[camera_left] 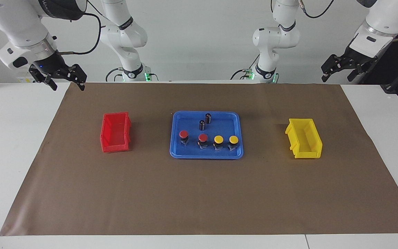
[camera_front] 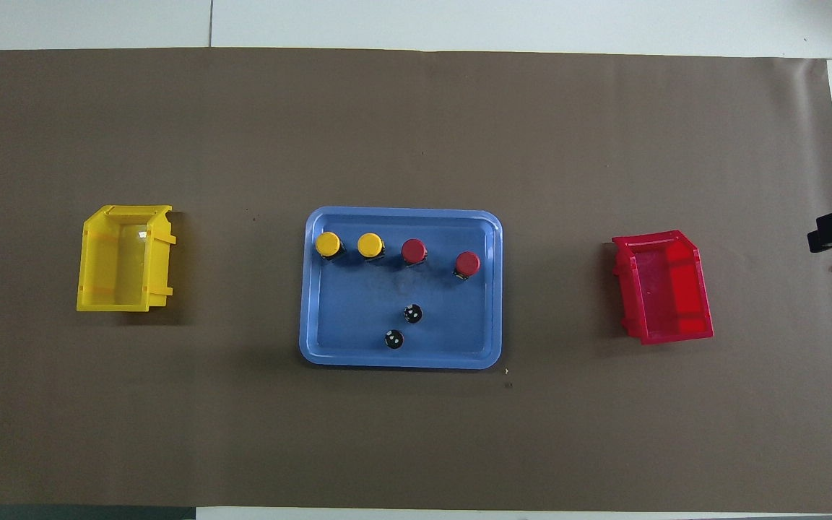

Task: Sort red and yellow buttons by color

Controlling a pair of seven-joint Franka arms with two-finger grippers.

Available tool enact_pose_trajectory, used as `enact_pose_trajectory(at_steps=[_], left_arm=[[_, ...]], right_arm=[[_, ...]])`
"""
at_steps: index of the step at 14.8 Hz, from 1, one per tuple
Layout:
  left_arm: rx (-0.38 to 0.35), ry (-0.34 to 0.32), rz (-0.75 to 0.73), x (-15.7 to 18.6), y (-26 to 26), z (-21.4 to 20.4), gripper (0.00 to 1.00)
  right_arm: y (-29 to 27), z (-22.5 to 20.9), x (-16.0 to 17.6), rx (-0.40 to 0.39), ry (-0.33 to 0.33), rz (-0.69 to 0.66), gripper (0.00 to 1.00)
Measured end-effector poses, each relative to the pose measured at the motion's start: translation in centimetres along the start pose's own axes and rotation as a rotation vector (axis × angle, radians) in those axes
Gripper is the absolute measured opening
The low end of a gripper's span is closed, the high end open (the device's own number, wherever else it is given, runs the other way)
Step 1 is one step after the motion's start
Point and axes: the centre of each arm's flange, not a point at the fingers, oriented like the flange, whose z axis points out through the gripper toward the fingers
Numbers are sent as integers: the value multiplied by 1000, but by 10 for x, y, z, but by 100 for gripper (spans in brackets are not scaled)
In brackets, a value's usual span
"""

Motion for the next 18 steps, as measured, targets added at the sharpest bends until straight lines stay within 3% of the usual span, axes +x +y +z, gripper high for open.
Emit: enact_pose_trajectory(at_steps=[6,10,15,18], left_arm=[[0,0,0,0,0,0,100],[0,-1,-2,0,-1,0,100],[-1,-13,-42,-2,-22,4,100],[-6,-40,-57,-9,-31,16,100]], right_arm=[[-46,-21,9,-8,32,-49,100],[-124,-18,40,16,40,21,100],[-293,51,76,72,114,74,100],[-338,128,85,70,134,55,100]])
